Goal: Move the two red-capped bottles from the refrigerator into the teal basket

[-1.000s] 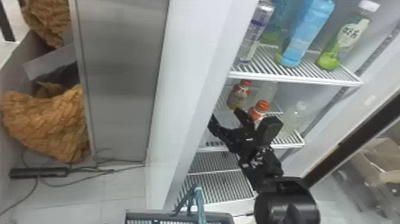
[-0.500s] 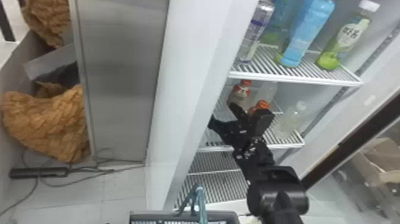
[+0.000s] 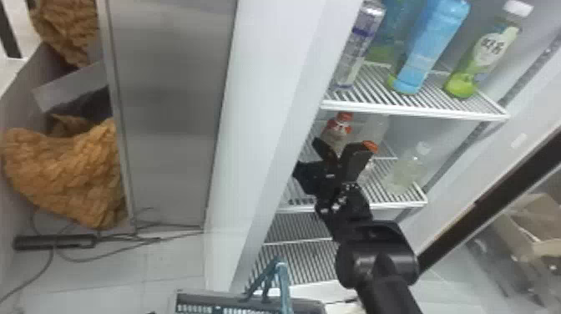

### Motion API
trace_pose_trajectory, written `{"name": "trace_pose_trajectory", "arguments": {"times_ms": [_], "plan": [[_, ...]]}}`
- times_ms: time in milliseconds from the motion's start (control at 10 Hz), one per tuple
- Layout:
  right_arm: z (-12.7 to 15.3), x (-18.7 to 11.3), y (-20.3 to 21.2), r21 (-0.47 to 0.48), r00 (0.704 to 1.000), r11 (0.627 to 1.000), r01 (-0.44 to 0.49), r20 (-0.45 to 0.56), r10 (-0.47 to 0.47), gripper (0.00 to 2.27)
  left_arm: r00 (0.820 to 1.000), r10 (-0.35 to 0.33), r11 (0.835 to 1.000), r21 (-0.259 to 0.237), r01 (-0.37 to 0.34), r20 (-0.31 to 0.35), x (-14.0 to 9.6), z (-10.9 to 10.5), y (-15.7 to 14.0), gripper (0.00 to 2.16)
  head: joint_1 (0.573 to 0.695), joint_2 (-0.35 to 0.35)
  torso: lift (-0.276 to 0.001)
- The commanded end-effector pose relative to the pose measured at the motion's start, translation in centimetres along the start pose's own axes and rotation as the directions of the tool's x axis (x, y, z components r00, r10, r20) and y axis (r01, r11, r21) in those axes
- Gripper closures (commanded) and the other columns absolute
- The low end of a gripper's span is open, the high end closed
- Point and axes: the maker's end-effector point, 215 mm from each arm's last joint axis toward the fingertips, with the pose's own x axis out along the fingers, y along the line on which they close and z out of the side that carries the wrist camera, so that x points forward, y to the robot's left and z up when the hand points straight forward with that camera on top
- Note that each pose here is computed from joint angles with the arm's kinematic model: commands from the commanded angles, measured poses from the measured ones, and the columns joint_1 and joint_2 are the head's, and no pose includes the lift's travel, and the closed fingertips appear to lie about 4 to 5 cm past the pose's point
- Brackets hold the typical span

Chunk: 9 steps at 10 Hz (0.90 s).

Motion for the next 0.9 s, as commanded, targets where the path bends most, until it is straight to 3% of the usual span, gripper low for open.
{"name": "trace_pose_trajectory", "arguments": {"times_ms": [0,800], "plan": [[0.2,1.0,0.1,-0.009,1.000,1.000,0.002,0.000,-0.002,0.09,1.000,0.000,1.000,-0.003,0.000,-0.002,0.0,-0.1,0.1,1.15,0.695,-0.350,-0.224],[0.0,5.2,0.9,-0.079,0.999,0.997,0.005,-0.042,-0.008,0.09,1.000,-0.009,1.000,-0.006,0.009,-0.012,0.6,-0.1,-0.2,1.15,0.695,-0.350,-0.224]]}}
